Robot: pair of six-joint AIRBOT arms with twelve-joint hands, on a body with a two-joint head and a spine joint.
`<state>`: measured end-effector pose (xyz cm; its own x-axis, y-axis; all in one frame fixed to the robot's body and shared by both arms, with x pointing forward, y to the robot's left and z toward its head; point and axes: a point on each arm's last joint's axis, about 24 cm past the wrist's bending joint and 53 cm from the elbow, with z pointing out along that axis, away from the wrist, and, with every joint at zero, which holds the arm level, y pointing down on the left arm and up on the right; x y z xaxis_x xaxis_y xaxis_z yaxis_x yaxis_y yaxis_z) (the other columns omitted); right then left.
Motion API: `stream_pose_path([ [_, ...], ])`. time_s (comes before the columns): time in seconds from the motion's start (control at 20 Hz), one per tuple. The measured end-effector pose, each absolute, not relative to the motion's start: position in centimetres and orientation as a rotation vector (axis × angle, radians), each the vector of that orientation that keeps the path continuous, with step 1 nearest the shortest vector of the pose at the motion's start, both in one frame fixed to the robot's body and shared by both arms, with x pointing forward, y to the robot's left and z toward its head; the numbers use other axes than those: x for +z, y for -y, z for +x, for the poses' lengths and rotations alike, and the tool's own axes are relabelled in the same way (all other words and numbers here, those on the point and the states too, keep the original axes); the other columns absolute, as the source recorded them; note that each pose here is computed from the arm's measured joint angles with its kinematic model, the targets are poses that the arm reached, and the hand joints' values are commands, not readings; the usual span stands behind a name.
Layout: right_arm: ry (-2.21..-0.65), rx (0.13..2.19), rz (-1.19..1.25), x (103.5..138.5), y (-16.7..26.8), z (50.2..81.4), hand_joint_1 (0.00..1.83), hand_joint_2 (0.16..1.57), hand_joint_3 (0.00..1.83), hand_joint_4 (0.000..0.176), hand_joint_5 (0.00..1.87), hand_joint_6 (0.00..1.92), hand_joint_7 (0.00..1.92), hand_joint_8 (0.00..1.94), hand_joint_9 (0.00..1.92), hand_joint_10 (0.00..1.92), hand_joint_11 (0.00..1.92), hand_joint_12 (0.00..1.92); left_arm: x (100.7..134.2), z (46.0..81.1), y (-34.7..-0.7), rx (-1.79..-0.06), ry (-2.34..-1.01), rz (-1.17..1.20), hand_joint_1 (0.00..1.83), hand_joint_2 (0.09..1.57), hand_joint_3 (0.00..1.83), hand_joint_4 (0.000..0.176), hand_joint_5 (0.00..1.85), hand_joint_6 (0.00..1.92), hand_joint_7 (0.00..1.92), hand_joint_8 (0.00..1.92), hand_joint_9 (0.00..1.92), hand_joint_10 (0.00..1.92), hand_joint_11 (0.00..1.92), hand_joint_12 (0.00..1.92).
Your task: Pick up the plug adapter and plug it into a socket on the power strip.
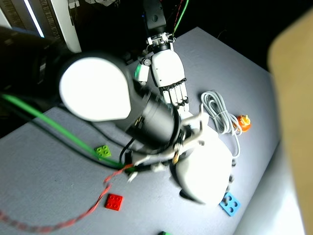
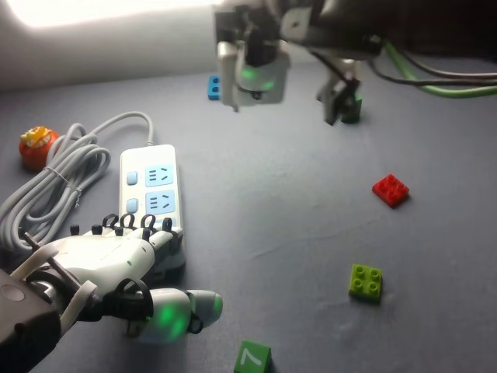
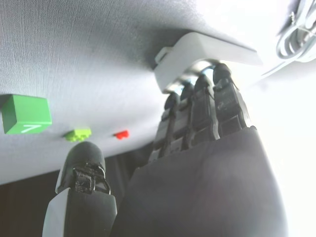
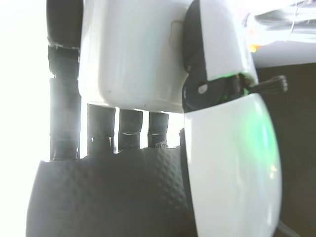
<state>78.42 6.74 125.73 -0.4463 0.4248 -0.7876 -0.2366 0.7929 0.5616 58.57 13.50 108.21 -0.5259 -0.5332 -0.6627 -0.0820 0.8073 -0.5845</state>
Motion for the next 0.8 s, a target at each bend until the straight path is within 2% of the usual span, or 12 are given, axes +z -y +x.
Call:
stream_pose_path([
  [0.1, -1.876, 0.775, 0.158, 125.8, -8.0, 78.1, 1.24, 1.06, 0.0, 0.021, 1.04, 0.9, 1.18, 0.65, 1.29, 0.0, 0.96, 0.71, 108.2, 58.6, -13.5, -0.618, -2.068, -0.453, 0.0, 1.2, 0.0, 0.0, 0.08, 0.0, 0.1, 0.01, 0.06, 0.01, 0.03, 0.02],
  [0.25, -1.905, 0.808, 0.177, 124.5, -9.9, 77.2, 1.24, 1.06, 0.0, 0.014, 1.04, 0.91, 1.2, 0.6, 1.3, 0.0, 0.98, 0.7, 108.3, 58.6, -13.5, -0.617, -2.067, -0.451, 0.0, 1.21, 0.0, 0.0, 0.07, 0.0, 0.1, 0.01, 0.07, 0.01, 0.03, 0.02],
  [0.5, -1.919, 0.822, 0.17, 123.9, -13.0, 76.7, 1.24, 1.07, 0.0, 0.017, 1.03, 0.92, 1.17, 0.67, 1.3, 0.0, 0.97, 0.71, 108.3, 58.6, -13.5, -0.615, -2.067, -0.447, 0.0, 1.2, 0.0, 0.0, 0.08, 0.0, 0.1, 0.0, 0.06, 0.0, 0.02, 0.02],
  [0.8, -1.952, 0.801, 0.127, 121.6, -15.4, 76.2, 1.24, 1.07, 0.0, 0.019, 1.03, 0.93, 1.16, 0.66, 1.29, 0.0, 0.97, 0.71, 108.3, 58.7, -13.6, -0.612, -2.066, -0.444, 0.0, 1.2, 0.0, 0.0, 0.08, 0.0, 0.1, 0.0, 0.07, 0.01, 0.02, 0.03],
])
